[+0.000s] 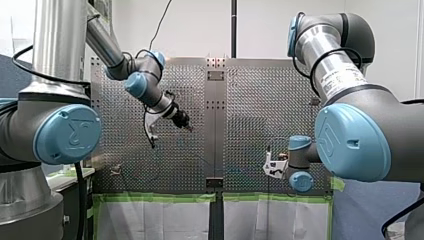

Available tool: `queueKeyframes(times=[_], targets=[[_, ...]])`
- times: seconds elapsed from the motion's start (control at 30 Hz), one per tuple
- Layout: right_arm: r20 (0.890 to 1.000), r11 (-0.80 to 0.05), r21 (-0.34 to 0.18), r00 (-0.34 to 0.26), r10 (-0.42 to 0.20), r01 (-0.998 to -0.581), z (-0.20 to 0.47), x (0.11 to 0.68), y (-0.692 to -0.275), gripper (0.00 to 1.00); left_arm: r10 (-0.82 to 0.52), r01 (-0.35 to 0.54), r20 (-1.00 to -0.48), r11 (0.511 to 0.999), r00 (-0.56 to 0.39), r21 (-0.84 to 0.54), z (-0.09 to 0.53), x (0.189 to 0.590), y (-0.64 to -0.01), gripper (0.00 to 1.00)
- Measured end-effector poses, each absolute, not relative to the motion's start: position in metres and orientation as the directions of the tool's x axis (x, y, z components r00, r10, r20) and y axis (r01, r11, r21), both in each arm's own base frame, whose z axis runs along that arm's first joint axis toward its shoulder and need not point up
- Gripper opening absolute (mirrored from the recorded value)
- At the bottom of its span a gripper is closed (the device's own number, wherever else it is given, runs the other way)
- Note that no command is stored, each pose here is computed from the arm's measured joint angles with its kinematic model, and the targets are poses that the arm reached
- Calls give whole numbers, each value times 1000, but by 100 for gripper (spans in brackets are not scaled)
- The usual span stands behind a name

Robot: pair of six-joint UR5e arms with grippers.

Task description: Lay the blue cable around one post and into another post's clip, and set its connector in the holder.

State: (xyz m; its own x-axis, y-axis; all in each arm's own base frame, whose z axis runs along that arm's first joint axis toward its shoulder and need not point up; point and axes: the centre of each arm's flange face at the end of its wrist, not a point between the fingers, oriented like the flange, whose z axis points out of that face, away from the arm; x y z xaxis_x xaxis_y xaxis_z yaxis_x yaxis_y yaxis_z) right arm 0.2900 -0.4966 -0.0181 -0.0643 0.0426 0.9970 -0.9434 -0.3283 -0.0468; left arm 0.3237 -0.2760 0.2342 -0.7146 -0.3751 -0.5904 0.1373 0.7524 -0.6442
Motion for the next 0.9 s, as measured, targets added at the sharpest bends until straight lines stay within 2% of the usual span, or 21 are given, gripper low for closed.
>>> queueKeyframes(times=[0.4, 0.9], targets=[[996, -326, -41, -63, 57, -945, -17, 292, -496, 5, -239, 179, -628, 831, -741, -528, 167, 287, -290, 100], [997, -311, -37, -54, 47, -950, -18, 295, -492, 5, -158, 248, -754, 885, -638, -395, 140, 326, -307, 100]])
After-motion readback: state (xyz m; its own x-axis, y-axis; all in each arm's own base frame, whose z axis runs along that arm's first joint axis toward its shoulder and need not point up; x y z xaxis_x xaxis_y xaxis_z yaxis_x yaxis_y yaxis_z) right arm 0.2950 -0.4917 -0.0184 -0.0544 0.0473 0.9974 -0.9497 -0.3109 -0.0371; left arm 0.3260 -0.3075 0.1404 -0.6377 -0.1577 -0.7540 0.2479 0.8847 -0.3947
